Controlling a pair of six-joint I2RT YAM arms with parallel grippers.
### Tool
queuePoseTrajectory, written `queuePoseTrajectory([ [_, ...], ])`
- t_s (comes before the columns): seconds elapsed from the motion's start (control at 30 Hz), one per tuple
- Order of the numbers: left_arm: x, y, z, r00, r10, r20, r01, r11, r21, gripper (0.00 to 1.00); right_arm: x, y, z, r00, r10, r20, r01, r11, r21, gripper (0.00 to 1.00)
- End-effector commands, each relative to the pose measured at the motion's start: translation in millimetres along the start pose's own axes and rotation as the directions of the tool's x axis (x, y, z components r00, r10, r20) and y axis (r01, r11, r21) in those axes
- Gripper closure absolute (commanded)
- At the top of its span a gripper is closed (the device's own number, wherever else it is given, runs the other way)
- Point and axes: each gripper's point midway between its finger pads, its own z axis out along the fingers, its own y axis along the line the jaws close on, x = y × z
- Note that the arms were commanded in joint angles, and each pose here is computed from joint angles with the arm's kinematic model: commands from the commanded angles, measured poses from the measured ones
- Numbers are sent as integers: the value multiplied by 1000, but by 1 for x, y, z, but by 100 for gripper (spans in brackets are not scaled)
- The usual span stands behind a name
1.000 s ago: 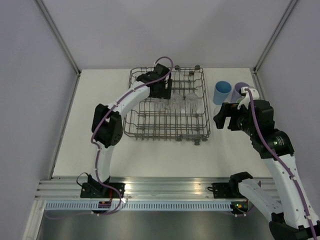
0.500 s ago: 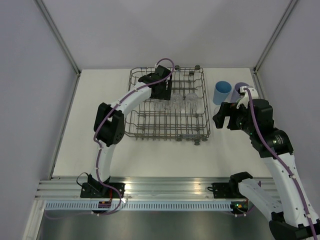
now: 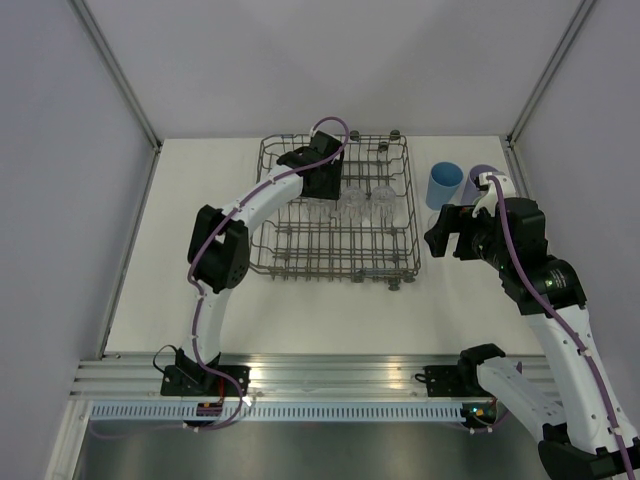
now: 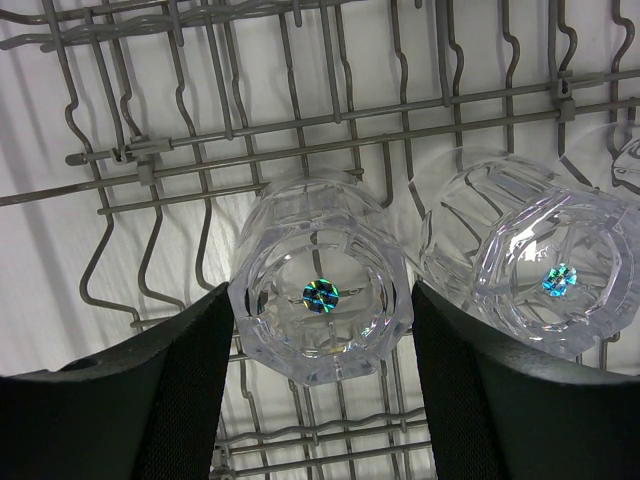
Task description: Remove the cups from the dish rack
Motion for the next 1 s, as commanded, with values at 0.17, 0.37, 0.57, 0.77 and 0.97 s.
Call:
queuePoseTrajectory([
  [0.17,-32,0,-49,994,-36,100,32,999,43,98,-13,4,-6,998,-19,53,20,1000,-13,2],
  [0.37,-44,9,-75,989,-39,143,37,999,20,98,-17,4,-8,998,-22,63,23,1000,-9,2],
  [0.57,-55,10,-106,979,-61,193,51,997,57,98,-20,5,-8,996,-19,82,20,1000,-14,2],
  [0.77,-67,2,-169,952,-106,286,59,984,168,98,-37,45,-11,981,89,173,-46,970,-238,2],
  [0.97,-69,-19,-255,874,-230,429,35,908,417,98,-55,115,-15,951,291,102,-165,761,-627,2],
])
